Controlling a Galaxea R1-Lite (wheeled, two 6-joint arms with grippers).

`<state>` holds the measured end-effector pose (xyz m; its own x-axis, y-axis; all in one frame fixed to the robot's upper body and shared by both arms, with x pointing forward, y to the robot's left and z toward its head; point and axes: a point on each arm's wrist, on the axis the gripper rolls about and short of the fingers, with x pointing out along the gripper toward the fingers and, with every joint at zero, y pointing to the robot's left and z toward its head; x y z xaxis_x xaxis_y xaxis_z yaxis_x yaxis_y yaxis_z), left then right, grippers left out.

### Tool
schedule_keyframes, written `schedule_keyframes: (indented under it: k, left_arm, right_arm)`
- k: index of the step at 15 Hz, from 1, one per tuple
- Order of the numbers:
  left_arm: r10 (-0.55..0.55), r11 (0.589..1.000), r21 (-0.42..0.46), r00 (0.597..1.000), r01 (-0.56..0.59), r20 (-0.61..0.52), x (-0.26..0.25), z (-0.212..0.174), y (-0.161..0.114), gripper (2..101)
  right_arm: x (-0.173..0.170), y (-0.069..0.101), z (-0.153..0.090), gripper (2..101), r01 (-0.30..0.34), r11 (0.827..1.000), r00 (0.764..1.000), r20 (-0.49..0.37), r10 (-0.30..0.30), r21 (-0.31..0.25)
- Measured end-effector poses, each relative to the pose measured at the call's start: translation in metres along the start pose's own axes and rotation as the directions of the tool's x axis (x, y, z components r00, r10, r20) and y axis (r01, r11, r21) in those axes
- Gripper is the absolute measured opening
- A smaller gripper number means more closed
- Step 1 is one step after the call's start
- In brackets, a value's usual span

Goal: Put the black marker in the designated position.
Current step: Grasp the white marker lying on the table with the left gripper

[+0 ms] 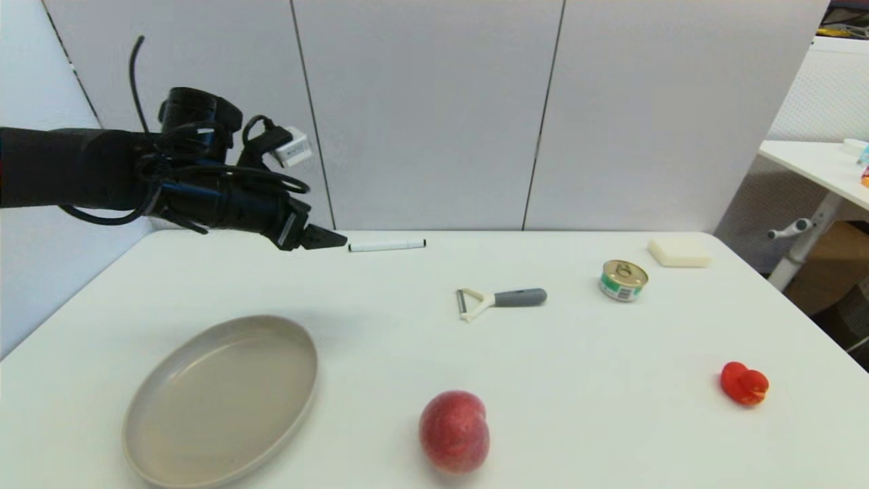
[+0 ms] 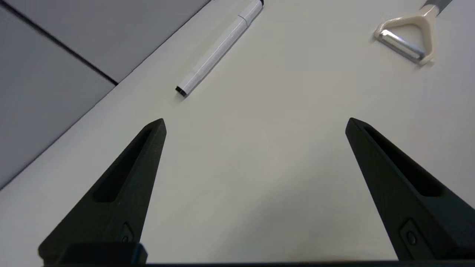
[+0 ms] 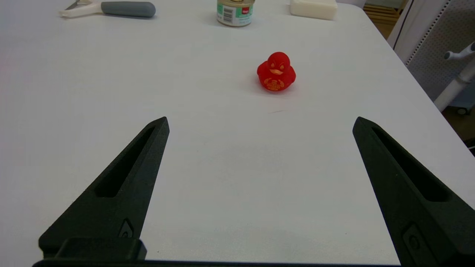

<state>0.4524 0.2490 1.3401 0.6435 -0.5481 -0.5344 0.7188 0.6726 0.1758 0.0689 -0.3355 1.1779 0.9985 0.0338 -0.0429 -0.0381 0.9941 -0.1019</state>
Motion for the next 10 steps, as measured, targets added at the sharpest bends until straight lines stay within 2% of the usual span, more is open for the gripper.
schedule_keyframes:
  k: [3,10]
  left_arm:
    - [-0.068,0.998,0.015,0.997,0.069,-0.028,0.030,-0.004,-0.001,97.9]
    - [-0.098,0.993,0.065,0.994,0.102,-0.055,0.053,0.008,0.013,97.9]
  right_arm:
    - [0.000,0.000,0.000,98.0,0.000,1.000,1.000,0.000,0.000,-0.001]
    - [0.000,0.000,0.000,98.0,-0.001,1.000,1.000,0.000,0.001,0.000]
